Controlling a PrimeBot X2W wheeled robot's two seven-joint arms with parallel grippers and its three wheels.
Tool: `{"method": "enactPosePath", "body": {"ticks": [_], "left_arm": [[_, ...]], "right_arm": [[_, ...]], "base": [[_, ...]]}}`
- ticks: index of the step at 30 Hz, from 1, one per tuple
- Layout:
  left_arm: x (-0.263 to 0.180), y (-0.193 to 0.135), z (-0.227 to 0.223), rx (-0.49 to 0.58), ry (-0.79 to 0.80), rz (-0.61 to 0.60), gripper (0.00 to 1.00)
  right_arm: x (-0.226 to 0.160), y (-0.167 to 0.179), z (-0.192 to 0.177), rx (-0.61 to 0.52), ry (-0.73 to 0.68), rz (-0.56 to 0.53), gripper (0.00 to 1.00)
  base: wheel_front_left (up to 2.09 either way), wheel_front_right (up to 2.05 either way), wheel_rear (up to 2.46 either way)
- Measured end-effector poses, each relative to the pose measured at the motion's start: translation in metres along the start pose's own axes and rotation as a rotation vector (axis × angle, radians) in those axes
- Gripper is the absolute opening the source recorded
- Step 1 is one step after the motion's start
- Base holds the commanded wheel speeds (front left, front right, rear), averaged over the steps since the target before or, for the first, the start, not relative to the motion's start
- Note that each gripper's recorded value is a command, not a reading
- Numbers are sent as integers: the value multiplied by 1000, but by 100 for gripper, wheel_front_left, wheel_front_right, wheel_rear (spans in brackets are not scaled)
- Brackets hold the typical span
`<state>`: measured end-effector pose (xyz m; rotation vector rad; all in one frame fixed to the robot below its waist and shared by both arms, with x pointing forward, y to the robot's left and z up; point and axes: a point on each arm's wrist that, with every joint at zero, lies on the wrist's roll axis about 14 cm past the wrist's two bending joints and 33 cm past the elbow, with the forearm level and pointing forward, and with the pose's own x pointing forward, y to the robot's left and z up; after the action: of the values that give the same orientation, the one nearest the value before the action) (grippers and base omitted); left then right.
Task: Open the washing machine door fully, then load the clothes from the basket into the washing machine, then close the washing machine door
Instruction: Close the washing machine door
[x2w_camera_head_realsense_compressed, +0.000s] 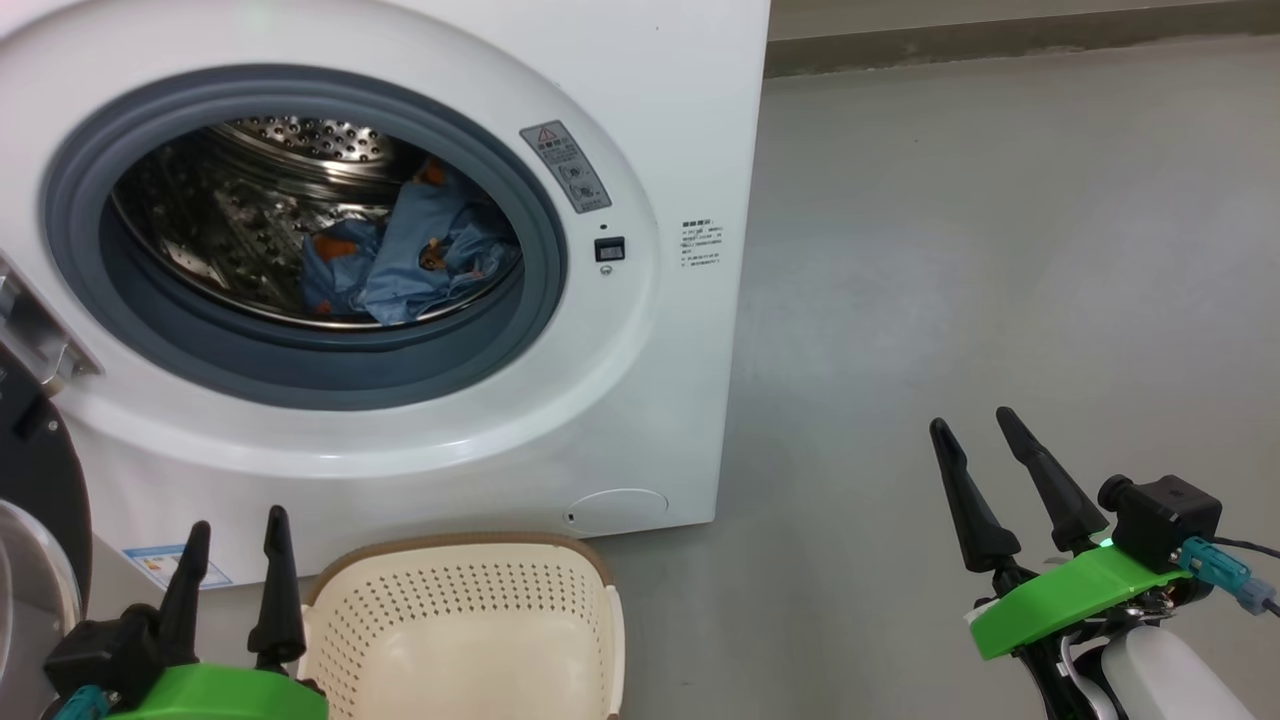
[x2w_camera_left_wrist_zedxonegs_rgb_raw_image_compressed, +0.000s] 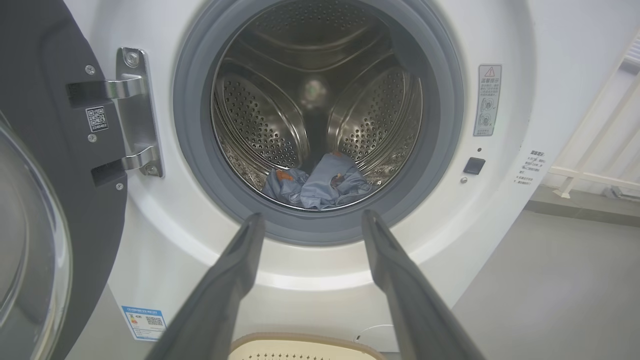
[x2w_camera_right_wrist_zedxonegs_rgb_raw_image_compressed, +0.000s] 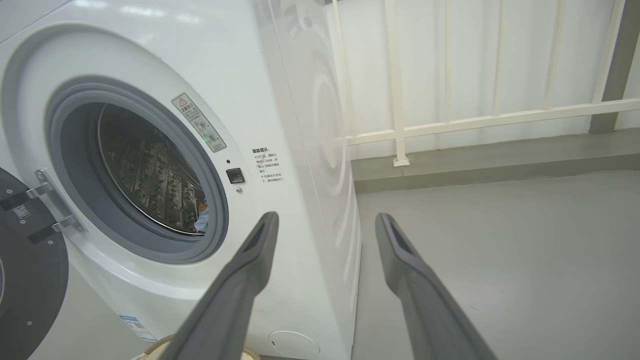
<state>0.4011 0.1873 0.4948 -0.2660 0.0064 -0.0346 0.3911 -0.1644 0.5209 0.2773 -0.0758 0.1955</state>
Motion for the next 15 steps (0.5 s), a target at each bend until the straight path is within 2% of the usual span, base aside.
{"method": "enactPosePath", "body": {"ticks": [6, 15], "left_arm": [[0, 0, 0, -6, -1, -1, 100], [0, -1, 0, -6, -1, -3, 100]], "right_arm": [[0, 0, 0, 0, 0, -1, 100], [0, 0, 0, -1, 1, -1, 100]], "base": [[-121, 121, 0], [-183, 183, 0]]}}
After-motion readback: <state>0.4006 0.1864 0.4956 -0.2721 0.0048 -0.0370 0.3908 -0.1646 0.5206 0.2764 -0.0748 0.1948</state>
